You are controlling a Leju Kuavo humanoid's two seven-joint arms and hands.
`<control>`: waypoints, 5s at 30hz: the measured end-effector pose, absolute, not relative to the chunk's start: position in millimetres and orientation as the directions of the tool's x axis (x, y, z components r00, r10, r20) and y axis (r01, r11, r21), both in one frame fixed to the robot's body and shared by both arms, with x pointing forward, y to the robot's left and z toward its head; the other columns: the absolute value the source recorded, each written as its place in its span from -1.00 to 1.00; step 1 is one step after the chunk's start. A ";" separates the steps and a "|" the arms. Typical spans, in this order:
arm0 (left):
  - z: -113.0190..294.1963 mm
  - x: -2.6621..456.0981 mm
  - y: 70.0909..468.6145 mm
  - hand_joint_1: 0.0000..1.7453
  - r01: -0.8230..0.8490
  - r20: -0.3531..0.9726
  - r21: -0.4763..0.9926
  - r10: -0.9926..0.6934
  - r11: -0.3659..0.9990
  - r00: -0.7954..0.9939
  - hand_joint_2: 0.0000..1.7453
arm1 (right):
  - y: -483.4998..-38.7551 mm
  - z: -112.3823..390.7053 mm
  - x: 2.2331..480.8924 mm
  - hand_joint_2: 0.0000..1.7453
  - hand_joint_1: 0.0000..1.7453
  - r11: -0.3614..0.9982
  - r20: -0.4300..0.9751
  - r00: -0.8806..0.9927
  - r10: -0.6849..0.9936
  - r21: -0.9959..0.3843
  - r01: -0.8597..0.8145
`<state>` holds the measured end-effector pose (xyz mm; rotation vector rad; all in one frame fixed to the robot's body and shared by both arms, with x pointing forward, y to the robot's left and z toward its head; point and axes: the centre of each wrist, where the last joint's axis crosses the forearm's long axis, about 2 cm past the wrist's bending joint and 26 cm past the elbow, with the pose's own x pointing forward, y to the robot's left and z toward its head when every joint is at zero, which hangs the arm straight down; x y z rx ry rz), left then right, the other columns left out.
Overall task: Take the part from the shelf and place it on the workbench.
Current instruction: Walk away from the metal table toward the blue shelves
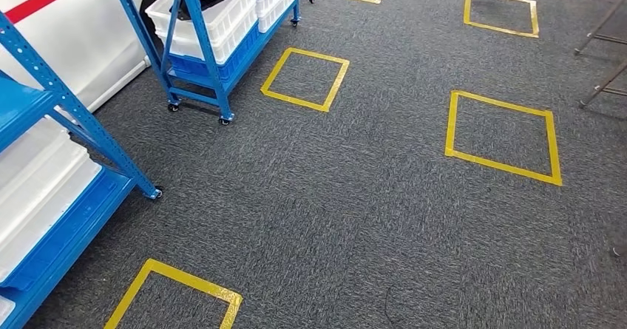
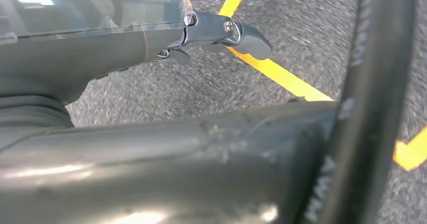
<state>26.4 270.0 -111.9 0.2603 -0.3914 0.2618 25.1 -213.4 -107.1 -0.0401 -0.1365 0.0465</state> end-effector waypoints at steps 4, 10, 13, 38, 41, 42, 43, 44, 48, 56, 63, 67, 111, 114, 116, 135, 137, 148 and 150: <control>-112.0 25.8 269.5 -1.00 -0.300 0.404 0.196 0.202 0.934 0.892 -1.00 | -213.3 -107.2 24.2 -1.00 -1.00 0.998 0.131 0.990 0.051 -0.042 -0.046; -112.1 24.6 269.1 -1.00 -0.306 0.401 0.193 0.209 0.932 0.892 -1.00 | -212.6 -107.0 26.1 -1.00 -1.00 0.998 0.132 0.990 0.053 -0.037 -0.048; -112.0 25.8 268.5 -1.00 -0.309 0.403 0.188 0.213 0.932 0.890 -1.00 | -212.6 -107.2 23.6 -1.00 -1.00 0.998 0.126 0.990 0.056 -0.037 -0.052; -112.2 23.8 268.0 -1.00 -0.319 0.401 0.176 0.228 0.931 0.887 -1.00 | -212.4 -107.0 25.0 -1.00 -1.00 0.998 0.120 0.991 0.063 -0.037 -0.059; -112.3 21.7 268.2 -1.00 -0.323 0.395 0.177 0.234 0.930 0.888 -1.00 | -212.4 -107.0 25.2 -1.00 -1.00 0.997 0.115 0.991 0.064 -0.037 -0.061; -112.3 22.2 268.2 -1.00 -0.325 0.395 0.177 0.235 0.929 0.888 -1.00 | -212.4 -107.1 24.2 -1.00 -1.00 0.997 0.113 0.992 0.065 -0.037 -0.061; -112.2 22.8 268.0 -1.00 -0.327 0.396 0.176 0.237 0.928 0.887 -1.00 | -212.4 -107.2 22.9 -1.00 -1.00 0.997 0.110 0.992 0.065 -0.037 -0.061; -112.2 23.4 268.0 -1.00 -0.329 0.397 0.176 0.239 0.928 0.886 -1.00 | -212.4 -107.2 22.0 -1.00 -1.00 0.997 0.108 0.992 0.065 -0.037 -0.061; -112.4 21.3 268.2 -1.00 -0.337 0.393 0.177 0.247 0.925 0.886 -1.00 | -212.3 -107.3 21.8 -1.00 -1.00 0.997 0.108 0.992 0.065 -0.035 -0.061; -112.3 21.4 268.1 -1.00 -0.343 0.392 0.177 0.254 0.923 0.884 -1.00 | -212.2 -106.9 26.4 -1.00 -1.00 0.998 0.116 0.991 0.066 -0.032 -0.062; -112.2 22.2 267.9 -1.00 -0.344 0.393 0.176 0.255 0.922 0.884 -1.00 | -212.6 -107.2 23.4 -1.00 -1.00 0.998 0.111 0.992 0.066 -0.033 -0.063; -112.1 23.3 266.6 -1.00 -0.348 0.394 0.173 0.259 0.921 0.882 -1.00 | -213.2 -107.4 21.5 -1.00 -1.00 0.997 0.107 0.992 0.066 -0.033 -0.063; -112.0 22.5 263.4 -1.00 -0.386 0.420 0.161 0.290 0.909 0.860 -1.00 | -213.9 -107.7 18.5 -1.00 -1.00 0.998 0.089 0.995 0.040 -0.049 -0.036; -111.5 25.8 260.4 -1.00 -0.387 0.425 0.157 0.292 0.909 0.857 -1.00 | -213.9 -107.5 21.2 -1.00 -1.00 0.998 0.091 0.995 0.043 -0.049 -0.038; -111.4 25.6 257.7 -1.00 -0.388 0.424 0.153 0.294 0.909 0.857 -1.00 | -213.9 -107.3 23.2 -1.00 -1.00 0.998 0.094 0.995 0.044 -0.050 -0.039; -109.6 36.1 249.6 -1.00 -0.405 0.457 0.125 0.310 0.906 0.834 -1.00 | -216.9 -107.9 22.4 -1.00 -1.00 0.998 0.106 0.993 0.049 -0.049 -0.044; -109.9 32.8 249.3 -1.00 -0.406 0.451 0.128 0.311 0.905 0.836 -1.00 | -216.9 -107.9 22.5 -1.00 -1.00 0.998 0.107 0.993 0.049 -0.049 -0.044; -110.2 28.7 250.0 -1.00 -0.407 0.445 0.138 0.311 0.903 0.840 -1.00 | -216.0 -107.4 26.7 -1.00 -1.00 0.998 0.115 0.992 0.049 -0.044 -0.044; -110.1 30.1 250.1 -1.00 -0.408 0.448 0.137 0.311 0.903 0.838 -1.00 | -216.1 -107.3 28.1 -1.00 -1.00 0.998 0.118 0.992 0.049 -0.044 -0.044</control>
